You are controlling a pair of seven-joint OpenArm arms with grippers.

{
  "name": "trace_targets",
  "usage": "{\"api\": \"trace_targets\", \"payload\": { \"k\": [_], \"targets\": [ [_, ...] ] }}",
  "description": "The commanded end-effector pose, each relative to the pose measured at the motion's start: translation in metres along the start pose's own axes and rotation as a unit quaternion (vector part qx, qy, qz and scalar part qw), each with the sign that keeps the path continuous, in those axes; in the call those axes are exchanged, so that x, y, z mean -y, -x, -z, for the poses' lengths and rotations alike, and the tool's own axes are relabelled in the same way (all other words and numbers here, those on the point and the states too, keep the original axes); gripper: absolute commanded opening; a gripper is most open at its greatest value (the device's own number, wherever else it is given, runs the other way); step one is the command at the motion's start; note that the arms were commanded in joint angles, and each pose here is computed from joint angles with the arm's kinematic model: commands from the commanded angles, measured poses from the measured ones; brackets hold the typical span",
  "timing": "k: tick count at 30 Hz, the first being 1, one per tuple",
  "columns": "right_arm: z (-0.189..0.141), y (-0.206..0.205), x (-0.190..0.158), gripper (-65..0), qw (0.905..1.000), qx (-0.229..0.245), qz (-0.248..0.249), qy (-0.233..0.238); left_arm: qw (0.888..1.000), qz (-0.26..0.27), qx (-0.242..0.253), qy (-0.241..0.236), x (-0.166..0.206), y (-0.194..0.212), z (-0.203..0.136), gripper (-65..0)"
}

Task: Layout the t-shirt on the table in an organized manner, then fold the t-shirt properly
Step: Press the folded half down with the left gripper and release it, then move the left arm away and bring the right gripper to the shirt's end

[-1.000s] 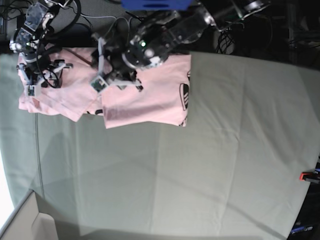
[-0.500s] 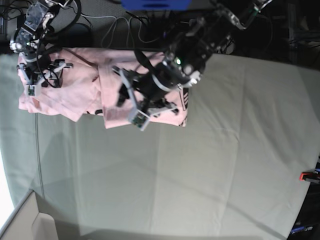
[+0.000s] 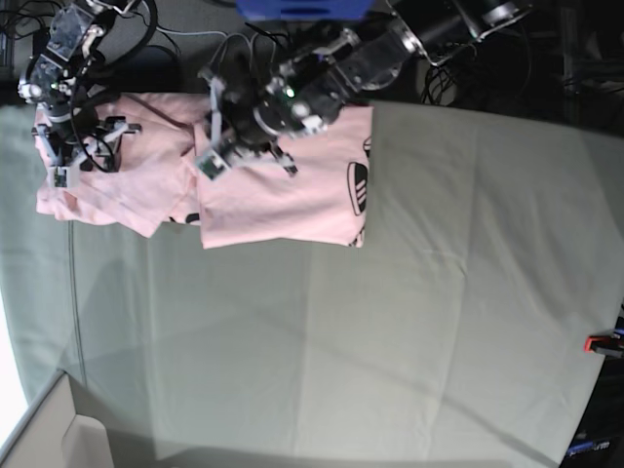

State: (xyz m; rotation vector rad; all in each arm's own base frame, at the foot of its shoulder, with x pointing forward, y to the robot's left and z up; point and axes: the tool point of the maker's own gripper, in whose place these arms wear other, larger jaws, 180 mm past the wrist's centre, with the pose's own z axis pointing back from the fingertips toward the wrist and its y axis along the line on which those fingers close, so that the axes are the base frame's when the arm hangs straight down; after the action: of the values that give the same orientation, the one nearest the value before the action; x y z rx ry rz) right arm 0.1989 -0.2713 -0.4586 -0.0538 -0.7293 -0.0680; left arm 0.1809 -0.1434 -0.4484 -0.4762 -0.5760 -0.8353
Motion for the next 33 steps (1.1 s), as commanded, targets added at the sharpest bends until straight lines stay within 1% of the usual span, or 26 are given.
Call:
{"api": "trace_targets", "payload": {
  "k": [1, 3, 8, 10, 14, 17, 19, 21, 23, 25, 26, 28, 30, 32, 33],
  "targets": [
    [-0.002, -0.015, 0.005, -35.8, 0.9997, 0.025, -0.004, 0.005, 1.0, 0.007, 0.022, 0.003, 0.002, -0.017, -0.001, -54.6],
    [-0.002, -0.015, 0.006, -35.8, 0.9997, 0.025, -0.003, 0.006, 1.0, 0.009, 0.019, 0.01, 0.007, -0.016, -0.001, -54.6],
    [-0.001, -0.02, 0.006, -35.8, 0.9995, 0.031, -0.003, 0.006, 0.999, 0.01, -0.032, 0.013, 0.009, 0.001, -0.002, -54.6],
    [-0.001, -0.02, 0.006, -35.8, 0.9995, 0.031, -0.002, 0.007, 0.999, 0.012, -0.038, 0.014, 0.01, 0.0, -0.005, -54.7],
    [-0.001, -0.023, 0.01, -35.8, 0.9993, 0.036, 0.001, 0.012, 1.0, 0.021, -0.003, 0.014, 0.009, -0.019, -0.021, -54.7],
    [0.0, -0.029, 0.011, -35.8, 0.9991, 0.041, 0.002, 0.013, 0.999, 0.031, 0.041, 0.017, 0.01, -0.043, -0.04, -54.7],
    [-0.006, -0.035, 0.021, -35.8, 0.9982, 0.051, 0.005, 0.029, 0.997, 0.035, 0.063, 0.015, 0.008, -0.055, -0.051, -54.7],
    [-0.015, -0.044, 0.031, -35.8, 0.9968, 0.064, 0.005, 0.048, 0.996, 0.026, 0.086, -0.002, -0.008, -0.066, -0.065, -54.6],
    [-0.02, -0.056, 0.035, -35.8, 0.9953, 0.079, -0.002, 0.056, 0.994, 0.006, 0.103, -0.033, -0.035, -0.074, -0.075, -54.6],
    [-0.022, -0.066, 0.04, -35.8, 0.9939, 0.09, -0.003, 0.064, 0.991, -0.027, 0.106, -0.072, -0.07, -0.07, -0.084, -54.6],
    [-0.023, -0.066, 0.047, -35.8, 0.9932, 0.091, 0.003, 0.072, 0.988, -0.048, 0.11, -0.095, -0.091, -0.067, -0.09, -54.6],
    [-0.028, -0.071, 0.062, -35.7, 0.9906, 0.1, 0.015, 0.092, 0.981, -0.087, 0.113, -0.131, -0.122, -0.058, -0.101, -54.6],
    [-0.027, -0.072, 0.071, -35.6, 0.9889, 0.104, 0.031, 0.102, 0.969, -0.128, 0.12, -0.173, -0.156, -0.048, -0.117, -54.6],
    [-0.027, -0.069, 0.083, -35.2, 0.9873, 0.103, 0.044, 0.112, 0.958, -0.154, 0.126, -0.205, -0.182, -0.041, -0.132, -54.6],
    [-0.026, -0.067, 0.088, -33.8, 0.9868, 0.102, 0.05, 0.116, 0.952, -0.167, 0.129, -0.221, -0.194, -0.036, -0.139, -54.6]
  ]
}}
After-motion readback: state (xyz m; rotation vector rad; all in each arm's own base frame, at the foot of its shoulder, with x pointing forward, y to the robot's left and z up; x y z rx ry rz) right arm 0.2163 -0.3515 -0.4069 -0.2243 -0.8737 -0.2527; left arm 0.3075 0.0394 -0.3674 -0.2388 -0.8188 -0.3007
